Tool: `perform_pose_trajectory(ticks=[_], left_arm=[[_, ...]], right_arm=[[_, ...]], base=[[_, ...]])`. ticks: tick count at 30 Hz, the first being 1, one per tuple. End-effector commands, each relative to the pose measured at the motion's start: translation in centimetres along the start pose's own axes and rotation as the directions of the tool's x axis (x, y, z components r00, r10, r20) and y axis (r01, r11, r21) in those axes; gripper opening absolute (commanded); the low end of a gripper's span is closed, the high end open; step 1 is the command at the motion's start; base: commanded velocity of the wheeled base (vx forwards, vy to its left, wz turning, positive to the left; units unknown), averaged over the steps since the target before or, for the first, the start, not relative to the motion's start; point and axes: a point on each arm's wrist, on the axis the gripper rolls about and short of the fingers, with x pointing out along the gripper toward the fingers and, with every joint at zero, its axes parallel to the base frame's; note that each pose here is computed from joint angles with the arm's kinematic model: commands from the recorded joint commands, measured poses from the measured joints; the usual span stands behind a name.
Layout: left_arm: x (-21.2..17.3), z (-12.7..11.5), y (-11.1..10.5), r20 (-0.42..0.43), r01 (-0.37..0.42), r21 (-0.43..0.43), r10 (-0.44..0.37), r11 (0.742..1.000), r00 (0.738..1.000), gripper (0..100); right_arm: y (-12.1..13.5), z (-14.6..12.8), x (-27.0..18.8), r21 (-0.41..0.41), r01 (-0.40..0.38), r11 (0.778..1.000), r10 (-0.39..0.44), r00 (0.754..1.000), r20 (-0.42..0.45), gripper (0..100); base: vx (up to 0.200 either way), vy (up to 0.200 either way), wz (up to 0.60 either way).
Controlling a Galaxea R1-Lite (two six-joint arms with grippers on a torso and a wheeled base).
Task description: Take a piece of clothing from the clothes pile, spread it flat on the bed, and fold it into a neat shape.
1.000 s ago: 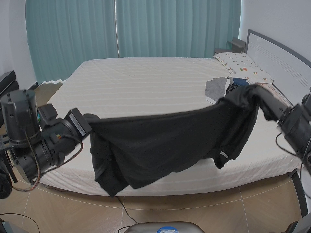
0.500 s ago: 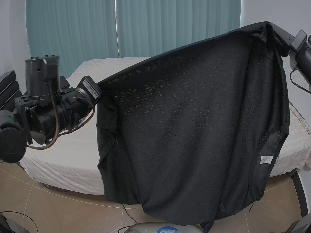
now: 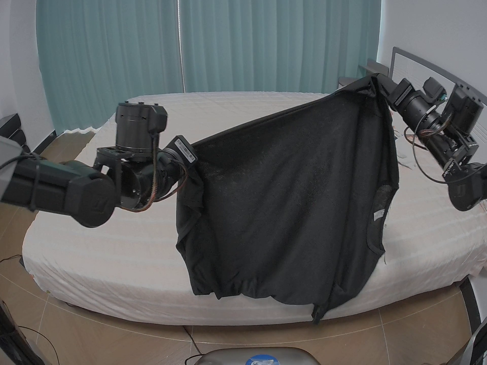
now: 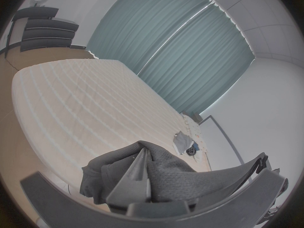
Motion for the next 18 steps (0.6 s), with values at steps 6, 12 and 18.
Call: perform_pose_trajectory(ticks=[6,12,18], left_arm=[[10.2,-2.8,2.9,-0.031,-0.117,-0.034,0.116,0.993,0.993,0],[12.5,-3.9,4.2,-0.041,-0.150,-0.061,0.148,0.987,0.988,0],[13.9,-5.2,5.5,-0.062,-0.182,-0.073,0.178,0.981,0.982,0]], right_arm=[[-4.2,-7.9,4.1,-0.026,0.082,0.996,-0.082,0.996,-0.026,0],[-5.4,-11.3,4.4,-0.028,0.097,0.995,-0.098,0.993,-0.059,0],[-7.9,-15.4,4.5,-0.084,0.133,0.987,-0.143,0.982,-0.124,0]], base=[[0.200,0.000,0.00],[0.200,0.000,0.00],[0.000,0.000,0.00]])
